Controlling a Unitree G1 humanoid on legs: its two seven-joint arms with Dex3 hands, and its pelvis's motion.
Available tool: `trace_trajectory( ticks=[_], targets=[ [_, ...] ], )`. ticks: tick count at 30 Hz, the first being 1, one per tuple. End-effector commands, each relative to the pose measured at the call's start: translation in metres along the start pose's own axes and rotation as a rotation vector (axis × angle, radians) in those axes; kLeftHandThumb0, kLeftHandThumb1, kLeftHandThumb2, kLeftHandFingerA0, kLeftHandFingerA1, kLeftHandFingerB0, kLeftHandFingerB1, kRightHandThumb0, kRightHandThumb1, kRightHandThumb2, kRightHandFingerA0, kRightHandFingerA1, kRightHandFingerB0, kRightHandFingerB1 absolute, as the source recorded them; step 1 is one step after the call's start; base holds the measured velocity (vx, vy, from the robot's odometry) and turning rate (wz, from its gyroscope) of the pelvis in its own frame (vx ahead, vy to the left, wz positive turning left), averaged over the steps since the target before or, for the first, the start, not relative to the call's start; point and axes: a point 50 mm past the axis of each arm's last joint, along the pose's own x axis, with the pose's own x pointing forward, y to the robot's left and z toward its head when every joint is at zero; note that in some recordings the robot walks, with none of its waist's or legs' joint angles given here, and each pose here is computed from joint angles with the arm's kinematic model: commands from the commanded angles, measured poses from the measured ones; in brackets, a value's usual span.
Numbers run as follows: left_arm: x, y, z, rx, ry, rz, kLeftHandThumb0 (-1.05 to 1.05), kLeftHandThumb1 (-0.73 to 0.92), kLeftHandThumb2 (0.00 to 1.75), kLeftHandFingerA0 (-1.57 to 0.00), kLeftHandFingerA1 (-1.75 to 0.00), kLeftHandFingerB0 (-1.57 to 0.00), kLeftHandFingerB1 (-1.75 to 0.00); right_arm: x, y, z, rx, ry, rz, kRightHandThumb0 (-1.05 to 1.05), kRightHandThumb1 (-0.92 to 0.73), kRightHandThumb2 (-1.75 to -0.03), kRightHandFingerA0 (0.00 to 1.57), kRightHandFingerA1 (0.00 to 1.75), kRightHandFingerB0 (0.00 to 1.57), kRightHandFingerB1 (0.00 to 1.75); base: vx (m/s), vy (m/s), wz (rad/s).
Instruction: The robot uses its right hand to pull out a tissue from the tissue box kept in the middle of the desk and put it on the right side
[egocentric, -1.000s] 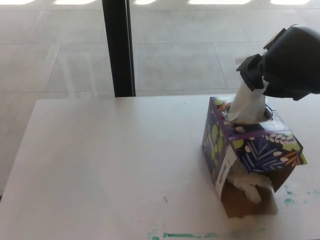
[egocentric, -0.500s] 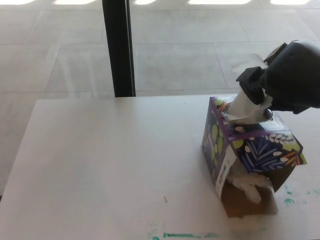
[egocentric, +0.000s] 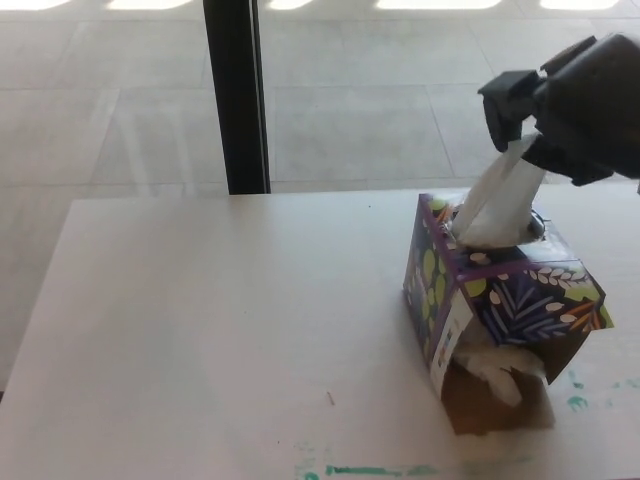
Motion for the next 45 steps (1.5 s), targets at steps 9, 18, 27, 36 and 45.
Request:
trace_trajectory(
  ticks=[9, 18, 27, 36, 45],
  targets=[
    [-0.003, 0.008, -0.002, -0.022, -0.016, 0.024, -1.05, 0.91, 0.92, -0.77, -1.23, -0.51, -1.07, 0.030, -0.015, -0.014, 1.119, 0.700, -0.408, -0.18, -0.38, -1.38, 1.02, 1.75, 0.86, 1.59, 0.00, 0.000, 0.00],
    [-0.004, 0.007, -0.004, -0.003, -0.020, 0.029, -1.05, 0.92, 0.94, -0.78, -1.23, -0.51, -1.09, 0.026, -0.014, -0.016, 1.103, 0.680, -0.540, -0.26, -0.33, -1.47, 1.10, 1.72, 0.93, 1.53, 0.00, 0.000, 0.00],
    [-0.005, 0.008, -0.007, -0.024, -0.007, 0.030, -1.05, 0.92, 0.97, -0.79, -1.23, -0.52, -1.04, 0.033, -0.040, -0.031, 1.070, 0.686, -0.646, -0.31, -0.40, -1.42, 1.07, 1.73, 0.90, 1.55, 0.00, 0.000, 0.00],
    [-0.005, 0.009, -0.011, -0.034, 0.004, 0.038, -1.05, 0.92, 0.92, -0.77, -1.22, -0.49, -1.03, 0.041, -0.063, -0.039, 1.131, 0.730, -0.746, -0.25, -0.39, -1.44, 1.08, 1.75, 0.91, 1.53, 0.00, 0.000, 0.00],
    [-0.006, 0.010, -0.011, -0.013, 0.003, 0.040, -1.05, 0.92, 0.93, -0.77, -1.23, -0.50, -1.07, 0.047, -0.075, -0.045, 1.167, 0.744, -0.795, -0.27, -0.30, -1.46, 1.10, 1.75, 0.90, 1.59, 0.00, 0.000, 0.00]
  ],
)
